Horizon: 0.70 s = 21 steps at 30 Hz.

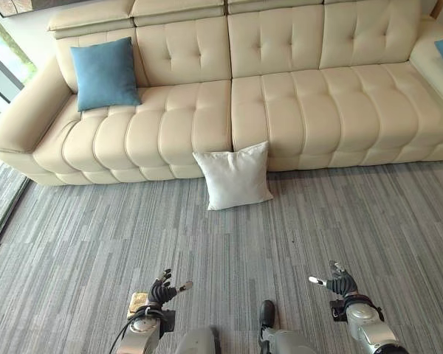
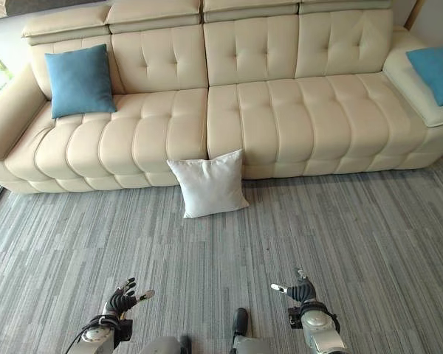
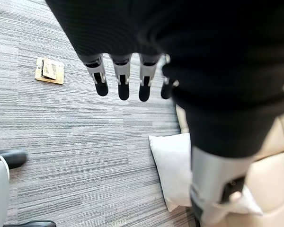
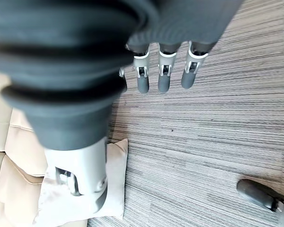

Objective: Pick up all the scattered cushions and arrange them neatly on the sofa.

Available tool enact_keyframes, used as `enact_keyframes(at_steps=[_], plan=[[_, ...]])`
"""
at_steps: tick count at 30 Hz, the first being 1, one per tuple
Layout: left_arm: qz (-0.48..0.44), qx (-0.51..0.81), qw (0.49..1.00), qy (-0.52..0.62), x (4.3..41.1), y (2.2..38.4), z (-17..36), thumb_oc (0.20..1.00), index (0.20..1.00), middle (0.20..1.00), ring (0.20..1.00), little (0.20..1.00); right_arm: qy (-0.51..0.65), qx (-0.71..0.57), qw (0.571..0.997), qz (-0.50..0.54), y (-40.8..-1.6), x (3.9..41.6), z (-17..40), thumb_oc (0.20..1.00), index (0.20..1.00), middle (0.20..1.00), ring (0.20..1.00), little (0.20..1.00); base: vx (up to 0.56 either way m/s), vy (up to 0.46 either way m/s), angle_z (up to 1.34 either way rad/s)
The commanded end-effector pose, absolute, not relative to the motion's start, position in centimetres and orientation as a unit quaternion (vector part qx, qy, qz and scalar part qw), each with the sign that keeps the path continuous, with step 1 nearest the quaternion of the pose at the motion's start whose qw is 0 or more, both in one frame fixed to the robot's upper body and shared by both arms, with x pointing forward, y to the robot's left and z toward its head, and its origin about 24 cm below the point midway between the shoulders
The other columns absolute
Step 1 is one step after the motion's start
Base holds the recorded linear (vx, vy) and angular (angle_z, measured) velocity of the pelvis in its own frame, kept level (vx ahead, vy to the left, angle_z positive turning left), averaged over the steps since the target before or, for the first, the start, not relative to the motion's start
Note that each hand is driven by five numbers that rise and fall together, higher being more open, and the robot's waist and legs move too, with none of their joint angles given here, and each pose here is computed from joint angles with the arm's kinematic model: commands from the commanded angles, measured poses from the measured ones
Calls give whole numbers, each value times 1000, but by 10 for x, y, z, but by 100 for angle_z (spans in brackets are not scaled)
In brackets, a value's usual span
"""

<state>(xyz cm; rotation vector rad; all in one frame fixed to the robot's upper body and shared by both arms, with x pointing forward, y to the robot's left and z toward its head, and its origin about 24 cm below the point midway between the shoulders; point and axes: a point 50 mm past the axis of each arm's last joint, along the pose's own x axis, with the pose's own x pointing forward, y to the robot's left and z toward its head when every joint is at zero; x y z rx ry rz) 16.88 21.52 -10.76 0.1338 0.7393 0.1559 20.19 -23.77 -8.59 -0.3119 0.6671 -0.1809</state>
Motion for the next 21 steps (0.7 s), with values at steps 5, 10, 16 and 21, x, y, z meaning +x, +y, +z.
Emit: enact_keyframes(at_steps=[5, 10, 16, 21], plan=[[92, 80, 933, 338, 175, 222, -100, 1000, 1000, 1000, 1000, 1000, 286, -177, 936, -101, -246, 209, -73, 1000, 1000, 1000, 1000, 1000, 226, 55, 4], [97, 80, 932, 339, 172, 224, -101, 1000, 1000, 1000, 1000, 1000, 301, -197, 929, -88, -244, 203, -79, 1000, 1000, 1000, 1000, 1000, 316, 179, 9], [107, 83, 923, 360, 164, 232, -107, 1000, 1000, 1000, 1000, 1000, 334, -185, 921, -72, -232, 193, -93, 1000, 1000, 1000, 1000, 1000, 285, 221, -3], [110, 96, 923, 357, 166, 241, -103, 1000, 1000, 1000, 1000, 1000, 339, -186, 920, -59, -224, 192, -96, 1000, 1000, 1000, 1000, 1000, 189, 203, 5]])
